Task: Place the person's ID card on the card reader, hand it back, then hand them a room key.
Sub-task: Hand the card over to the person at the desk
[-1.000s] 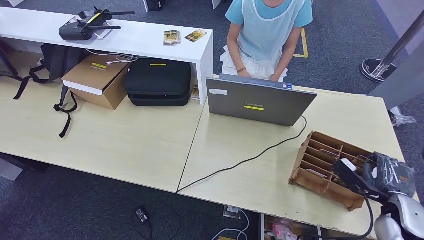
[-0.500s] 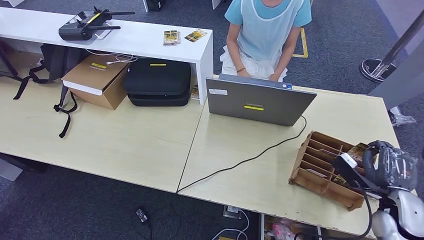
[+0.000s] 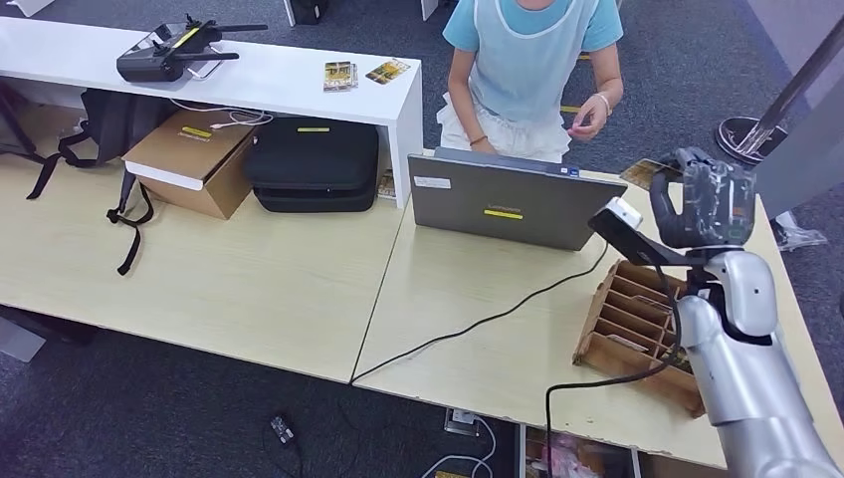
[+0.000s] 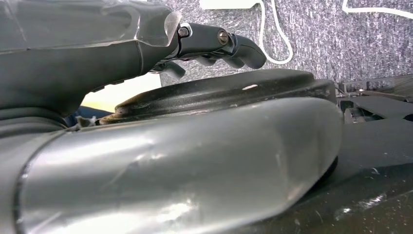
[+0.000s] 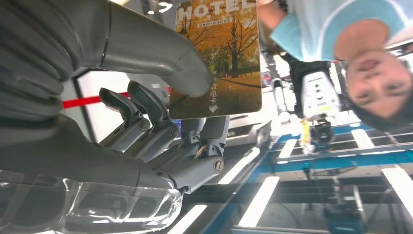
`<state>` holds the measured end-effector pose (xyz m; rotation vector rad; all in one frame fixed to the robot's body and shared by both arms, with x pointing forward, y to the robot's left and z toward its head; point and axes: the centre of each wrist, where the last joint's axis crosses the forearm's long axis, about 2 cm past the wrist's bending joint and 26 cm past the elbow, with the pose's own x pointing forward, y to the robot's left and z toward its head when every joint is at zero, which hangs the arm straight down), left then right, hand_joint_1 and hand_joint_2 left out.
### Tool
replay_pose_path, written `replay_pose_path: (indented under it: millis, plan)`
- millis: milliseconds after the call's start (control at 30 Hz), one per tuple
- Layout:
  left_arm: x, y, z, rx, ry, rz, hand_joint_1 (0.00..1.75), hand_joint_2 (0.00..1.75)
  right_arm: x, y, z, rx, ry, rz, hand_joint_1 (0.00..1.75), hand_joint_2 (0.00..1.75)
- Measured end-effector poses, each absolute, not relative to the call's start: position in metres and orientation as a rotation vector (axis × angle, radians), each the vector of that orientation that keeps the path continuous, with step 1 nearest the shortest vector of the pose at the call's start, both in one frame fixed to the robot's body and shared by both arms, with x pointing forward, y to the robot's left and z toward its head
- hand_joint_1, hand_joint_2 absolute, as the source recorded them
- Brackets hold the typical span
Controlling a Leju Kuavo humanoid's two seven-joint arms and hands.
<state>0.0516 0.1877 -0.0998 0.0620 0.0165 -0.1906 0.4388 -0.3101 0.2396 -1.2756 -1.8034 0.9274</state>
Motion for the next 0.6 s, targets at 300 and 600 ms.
replay_pose_path:
  millis: [300,600]
  plan:
    - [0.052,0.188,-0.1,0.067,0.013,-0.211,0.0,0.0,0.493,-0.236,0.333,-1.303,-1.8,1.03,1.75,1.75]
    - [0.052,0.187,-0.1,0.07,0.009,-0.226,0.0,0.0,0.501,-0.2,0.36,-1.295,-1.656,1.139,1.75,1.75]
